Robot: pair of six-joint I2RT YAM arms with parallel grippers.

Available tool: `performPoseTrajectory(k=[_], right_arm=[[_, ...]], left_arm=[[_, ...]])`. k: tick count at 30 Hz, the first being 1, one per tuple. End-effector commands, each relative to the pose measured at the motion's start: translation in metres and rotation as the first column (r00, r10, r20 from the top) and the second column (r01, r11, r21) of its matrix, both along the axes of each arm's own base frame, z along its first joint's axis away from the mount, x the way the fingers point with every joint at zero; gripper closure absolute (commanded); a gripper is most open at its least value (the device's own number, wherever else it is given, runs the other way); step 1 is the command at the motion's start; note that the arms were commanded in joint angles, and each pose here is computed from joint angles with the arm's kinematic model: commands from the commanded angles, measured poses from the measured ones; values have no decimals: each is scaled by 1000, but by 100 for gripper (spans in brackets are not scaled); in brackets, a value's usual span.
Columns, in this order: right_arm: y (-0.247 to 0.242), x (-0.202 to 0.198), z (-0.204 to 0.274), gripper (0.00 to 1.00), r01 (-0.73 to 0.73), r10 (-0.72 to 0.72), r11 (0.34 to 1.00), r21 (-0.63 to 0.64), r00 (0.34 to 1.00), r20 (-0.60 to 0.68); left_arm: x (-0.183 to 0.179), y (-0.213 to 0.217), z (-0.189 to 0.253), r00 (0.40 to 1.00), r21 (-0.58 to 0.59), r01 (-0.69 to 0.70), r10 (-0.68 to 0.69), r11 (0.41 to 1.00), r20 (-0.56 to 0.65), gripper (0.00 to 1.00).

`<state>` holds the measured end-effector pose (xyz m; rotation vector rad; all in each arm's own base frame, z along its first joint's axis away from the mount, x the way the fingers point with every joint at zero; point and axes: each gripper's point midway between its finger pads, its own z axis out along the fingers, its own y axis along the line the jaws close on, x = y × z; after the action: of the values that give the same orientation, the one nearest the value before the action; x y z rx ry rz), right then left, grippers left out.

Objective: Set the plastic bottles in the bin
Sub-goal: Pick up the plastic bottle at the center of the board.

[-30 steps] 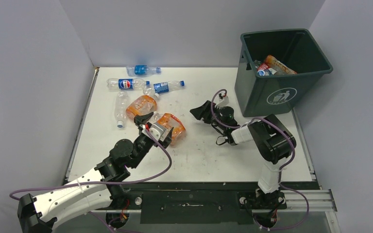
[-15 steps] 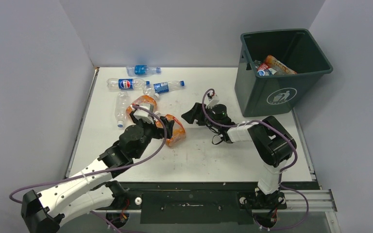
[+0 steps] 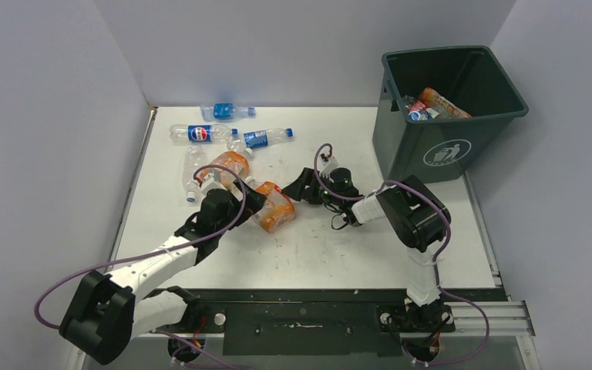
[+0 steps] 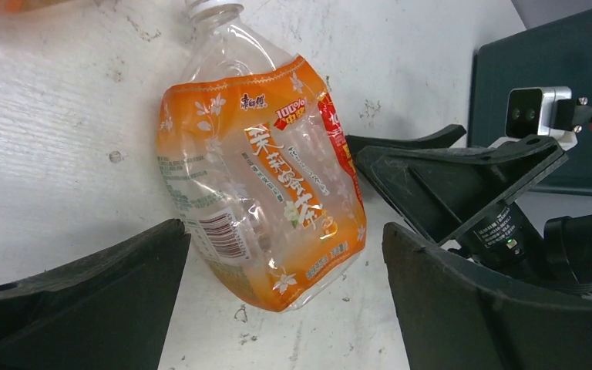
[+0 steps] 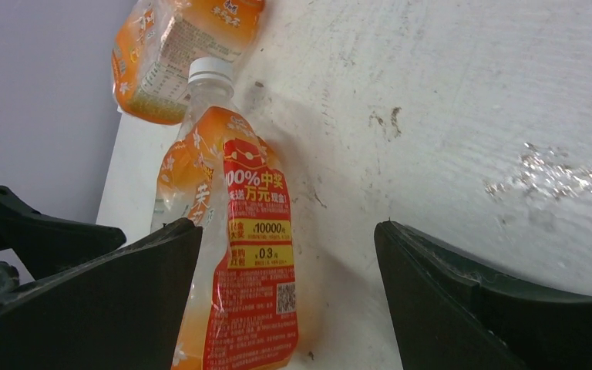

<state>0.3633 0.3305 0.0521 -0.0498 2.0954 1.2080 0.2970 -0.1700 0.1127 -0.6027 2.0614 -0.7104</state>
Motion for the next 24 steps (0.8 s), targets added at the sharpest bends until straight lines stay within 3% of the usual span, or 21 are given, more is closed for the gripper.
performPoseTrajectory(k=[1, 4, 12, 24], right_arm=[[30, 10, 22, 16, -80, 76, 994, 68, 995, 65], [32, 7, 7, 20, -83, 82, 996, 26, 996, 37], [23, -7, -34, 49, -58, 56, 998, -29, 997, -49], [12, -27, -56, 56, -51, 47, 998, -42, 995, -89]], left_arm=[[16, -5, 8, 998, -108, -61, 60, 992, -11, 4], [14, 4, -6, 994, -79, -104, 100, 991, -49, 4], [6, 10, -25, 990, -81, -119, 112, 990, -84, 4], [16, -25, -40, 996, -186, -2, -15, 982, -91, 1]])
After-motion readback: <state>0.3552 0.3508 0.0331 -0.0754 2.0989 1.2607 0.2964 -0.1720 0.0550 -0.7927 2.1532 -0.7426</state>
